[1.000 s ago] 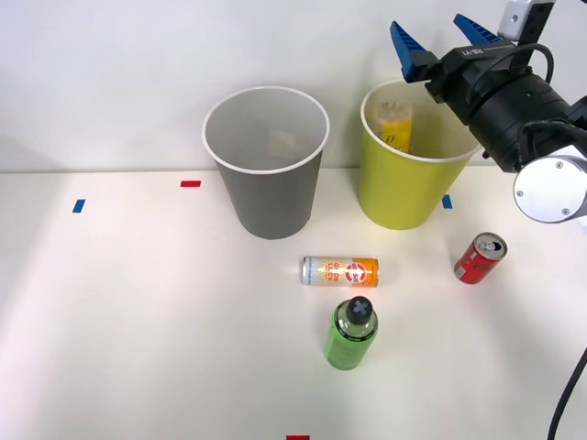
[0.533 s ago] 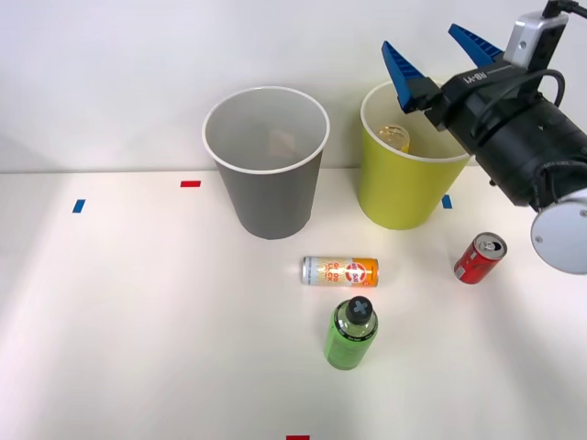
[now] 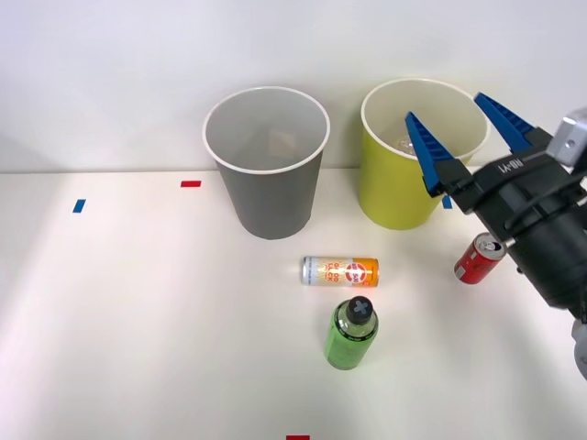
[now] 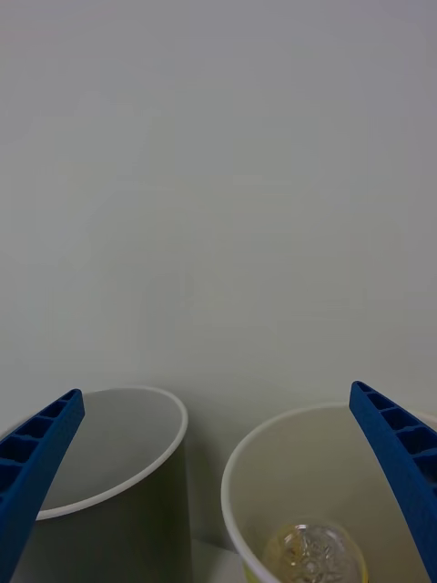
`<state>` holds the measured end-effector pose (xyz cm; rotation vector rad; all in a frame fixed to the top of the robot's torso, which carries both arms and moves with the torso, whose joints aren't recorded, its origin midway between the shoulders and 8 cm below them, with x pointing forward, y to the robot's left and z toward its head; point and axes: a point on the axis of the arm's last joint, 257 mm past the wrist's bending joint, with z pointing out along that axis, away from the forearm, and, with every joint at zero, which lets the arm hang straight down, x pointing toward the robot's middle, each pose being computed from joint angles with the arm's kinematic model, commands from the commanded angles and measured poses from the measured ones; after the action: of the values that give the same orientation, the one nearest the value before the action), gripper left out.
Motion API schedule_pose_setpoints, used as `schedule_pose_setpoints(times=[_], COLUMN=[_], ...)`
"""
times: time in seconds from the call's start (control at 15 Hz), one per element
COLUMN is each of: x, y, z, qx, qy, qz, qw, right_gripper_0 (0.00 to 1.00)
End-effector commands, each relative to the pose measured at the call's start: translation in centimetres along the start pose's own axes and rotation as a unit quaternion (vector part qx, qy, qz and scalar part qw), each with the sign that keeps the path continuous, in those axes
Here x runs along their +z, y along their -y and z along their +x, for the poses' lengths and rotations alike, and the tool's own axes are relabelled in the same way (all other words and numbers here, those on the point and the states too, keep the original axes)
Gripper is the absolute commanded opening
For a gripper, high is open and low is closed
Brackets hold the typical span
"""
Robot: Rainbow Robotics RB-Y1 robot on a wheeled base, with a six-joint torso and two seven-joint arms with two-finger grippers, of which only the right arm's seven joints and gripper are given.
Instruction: Put cans in the gray bin, plastic bottles in the light green bin
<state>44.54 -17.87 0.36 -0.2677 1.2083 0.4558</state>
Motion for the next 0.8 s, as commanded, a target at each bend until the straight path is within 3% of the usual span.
schedule_pose_setpoints(times=[0.07,0.27,0.6,0.8], x=[-3.9,-8.5,-13.7,-17.5], y=[0.6,2.7,4.0,4.4], z=[0.4,2.3,5.4,7.8], qx=[0.011,0.017,0.016,0.027], qy=[0.005,-0.006,-0.045,-0.076], qz=[0.033,0.087,0.142,0.190], qw=[0.999,0.996,0.989,0.978], right_gripper_0=[1.00,1.00,1.00,1.00])
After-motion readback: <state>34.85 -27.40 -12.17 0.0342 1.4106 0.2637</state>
